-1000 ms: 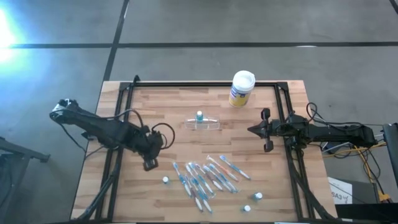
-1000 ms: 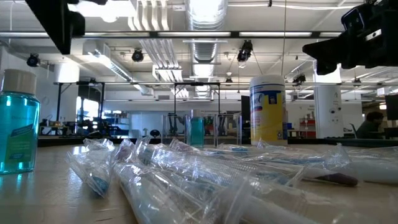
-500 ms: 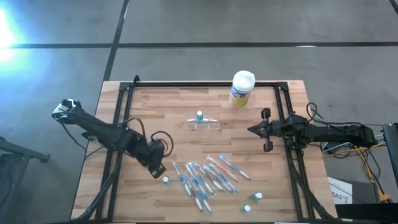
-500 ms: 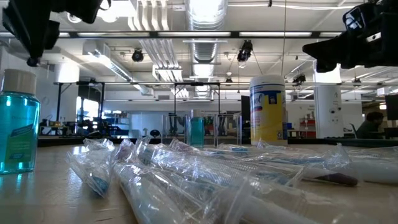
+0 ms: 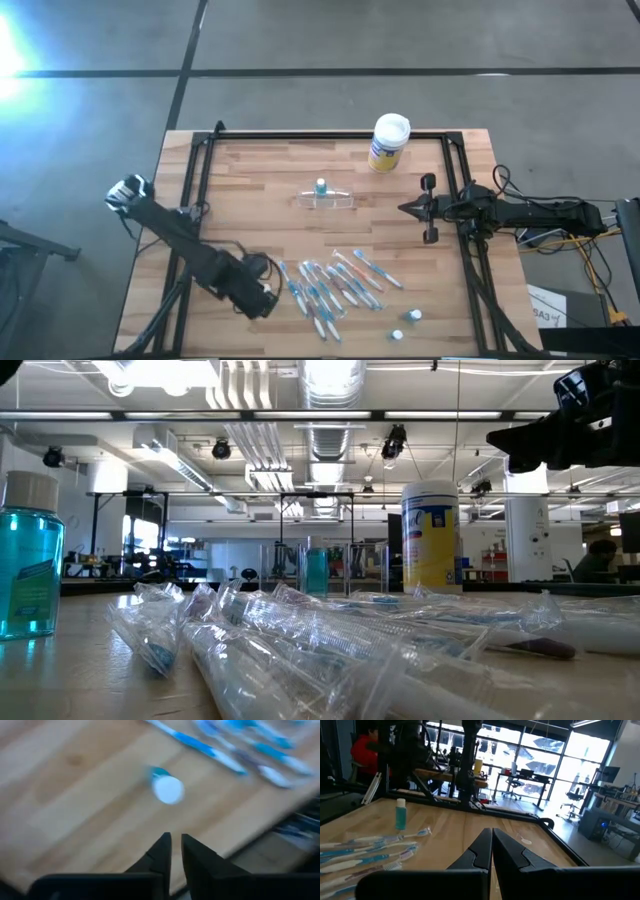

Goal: Pick & Place toothbrushing station
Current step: Put the top right blue mouthwash into the transparent organizer

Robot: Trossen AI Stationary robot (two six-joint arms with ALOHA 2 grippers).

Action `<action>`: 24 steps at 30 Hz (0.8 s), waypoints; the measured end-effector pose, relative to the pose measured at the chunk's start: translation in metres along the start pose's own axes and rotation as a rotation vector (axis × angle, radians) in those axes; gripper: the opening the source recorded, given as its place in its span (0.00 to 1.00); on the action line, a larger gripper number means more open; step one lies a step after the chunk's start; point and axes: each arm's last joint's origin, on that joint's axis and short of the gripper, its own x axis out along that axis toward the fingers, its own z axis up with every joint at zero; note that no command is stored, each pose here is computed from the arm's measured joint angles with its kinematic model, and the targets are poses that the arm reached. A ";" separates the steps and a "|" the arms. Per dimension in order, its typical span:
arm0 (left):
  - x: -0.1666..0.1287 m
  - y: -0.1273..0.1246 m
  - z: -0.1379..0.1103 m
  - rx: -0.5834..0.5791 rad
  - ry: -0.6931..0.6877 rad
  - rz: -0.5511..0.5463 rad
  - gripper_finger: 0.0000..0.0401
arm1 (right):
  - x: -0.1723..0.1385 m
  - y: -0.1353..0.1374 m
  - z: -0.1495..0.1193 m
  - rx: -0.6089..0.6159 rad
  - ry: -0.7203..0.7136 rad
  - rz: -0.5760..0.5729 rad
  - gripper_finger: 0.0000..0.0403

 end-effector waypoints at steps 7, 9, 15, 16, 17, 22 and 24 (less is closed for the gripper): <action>-0.016 -0.018 0.011 0.006 -0.114 0.204 0.03 | 0.000 0.000 0.000 0.004 0.001 0.001 0.02; -0.017 -0.022 0.013 0.003 -0.123 0.196 0.05 | 0.000 0.000 0.000 0.004 0.001 0.001 0.02; -0.012 -0.024 0.019 -0.037 -0.230 0.153 0.11 | 0.000 0.000 0.001 0.002 -0.015 -0.001 0.02; -0.011 -0.025 0.019 -0.051 -0.234 0.139 0.13 | 0.000 0.000 0.002 0.002 -0.017 -0.002 0.02; -0.009 -0.025 0.019 -0.057 -0.224 0.132 0.15 | 0.000 0.000 0.002 0.002 -0.017 -0.001 0.02; -0.003 -0.030 0.019 -0.112 -0.148 0.081 0.29 | 0.000 0.000 0.002 0.002 -0.017 -0.001 0.02; 0.000 -0.032 0.020 -0.130 -0.118 0.056 0.35 | 0.000 0.000 0.002 0.002 -0.017 -0.001 0.02</action>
